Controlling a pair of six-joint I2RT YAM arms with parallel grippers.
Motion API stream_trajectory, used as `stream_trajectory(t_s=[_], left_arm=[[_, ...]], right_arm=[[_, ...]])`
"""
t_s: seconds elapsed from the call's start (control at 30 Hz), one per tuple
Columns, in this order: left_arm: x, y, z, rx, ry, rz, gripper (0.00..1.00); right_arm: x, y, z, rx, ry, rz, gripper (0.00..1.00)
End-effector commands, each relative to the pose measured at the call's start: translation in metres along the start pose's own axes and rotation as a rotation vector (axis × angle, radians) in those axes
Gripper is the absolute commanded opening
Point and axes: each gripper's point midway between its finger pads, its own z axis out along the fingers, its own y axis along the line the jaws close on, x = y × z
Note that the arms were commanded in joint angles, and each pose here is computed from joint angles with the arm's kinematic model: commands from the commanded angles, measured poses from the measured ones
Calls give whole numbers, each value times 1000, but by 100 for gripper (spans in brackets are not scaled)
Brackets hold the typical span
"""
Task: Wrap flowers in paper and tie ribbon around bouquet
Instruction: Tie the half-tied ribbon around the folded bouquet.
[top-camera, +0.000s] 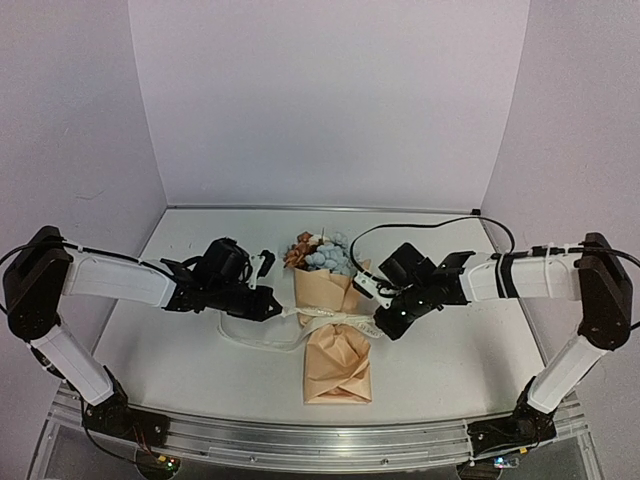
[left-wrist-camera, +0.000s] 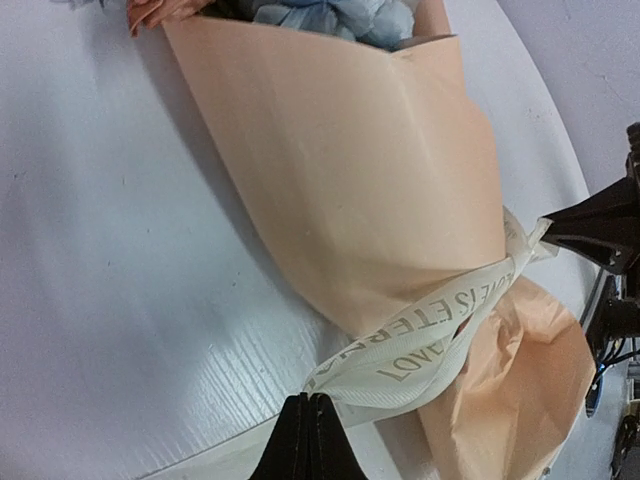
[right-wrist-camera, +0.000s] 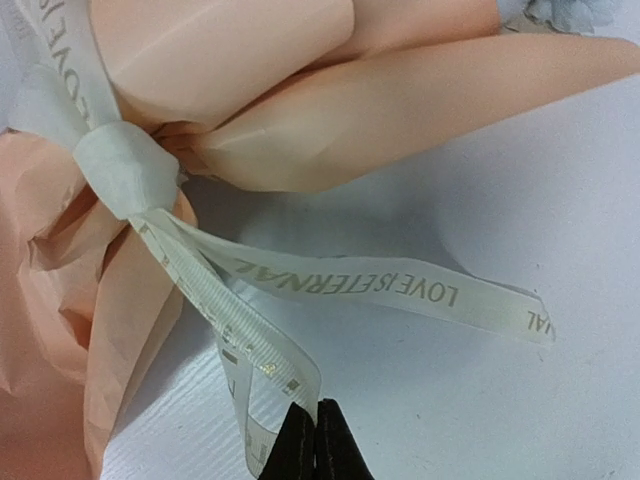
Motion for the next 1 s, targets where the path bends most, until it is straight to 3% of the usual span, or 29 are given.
stream_trajectory(t_s=[0.0,0.2,0.43,0.67,0.97], left_arm=[[0,6,-12,-17,-27,-35,0],[-1,6,-11,-12,-26,-34,0],[-5,5,-12,-10,-33,-28,0],[-6,17,-16,-19,-36,-64,0],[-1,47,-23,-87,-39,-155,0]], right_arm=[[12,-22,-9,137,10,98,0],[11,-26,-11,159,-18,190,0],[-1,-10,-21,121,-53,122,0],[2,-40,-44,334,-101,173,0],[18,-22,-30,269,-57,248,0]])
